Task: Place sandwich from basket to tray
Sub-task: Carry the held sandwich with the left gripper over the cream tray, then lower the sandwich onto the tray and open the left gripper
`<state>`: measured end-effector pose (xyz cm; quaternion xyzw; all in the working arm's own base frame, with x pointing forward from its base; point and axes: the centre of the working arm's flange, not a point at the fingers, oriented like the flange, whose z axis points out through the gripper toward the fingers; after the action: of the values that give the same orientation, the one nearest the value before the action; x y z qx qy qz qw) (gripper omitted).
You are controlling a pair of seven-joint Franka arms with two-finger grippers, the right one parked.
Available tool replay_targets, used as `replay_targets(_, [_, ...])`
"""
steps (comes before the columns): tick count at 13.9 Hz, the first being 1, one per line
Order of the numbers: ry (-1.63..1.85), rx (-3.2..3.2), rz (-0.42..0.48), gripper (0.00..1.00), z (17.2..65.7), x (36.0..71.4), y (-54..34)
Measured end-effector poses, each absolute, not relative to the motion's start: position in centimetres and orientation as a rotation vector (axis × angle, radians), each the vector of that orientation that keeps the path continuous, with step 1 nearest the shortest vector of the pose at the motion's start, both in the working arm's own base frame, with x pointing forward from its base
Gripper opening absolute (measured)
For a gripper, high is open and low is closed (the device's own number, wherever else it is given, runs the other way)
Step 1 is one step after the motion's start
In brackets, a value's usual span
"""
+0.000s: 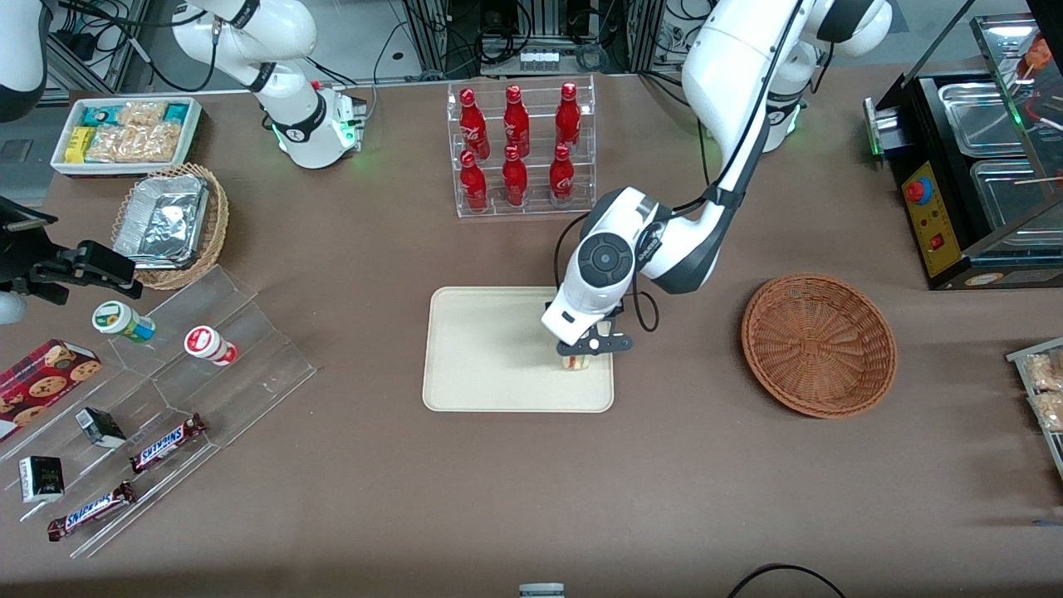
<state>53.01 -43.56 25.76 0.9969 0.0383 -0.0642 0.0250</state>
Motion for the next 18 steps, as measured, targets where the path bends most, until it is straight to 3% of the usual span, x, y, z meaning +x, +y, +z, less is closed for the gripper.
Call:
replay_targets(6, [0.118, 3.102, -0.234, 0.38, 21.4, 52.9, -43.5])
replay_targets(11, [0.139, 3.084, -0.192, 0.39, 21.8, 53.5, -43.8])
replay_targets(15, [0.145, 3.076, -0.176, 0.72, 22.3, 53.8, -44.0])
replay_targets(18, [0.209, 3.091, -0.201, 0.99, 26.4, 54.6, -43.0])
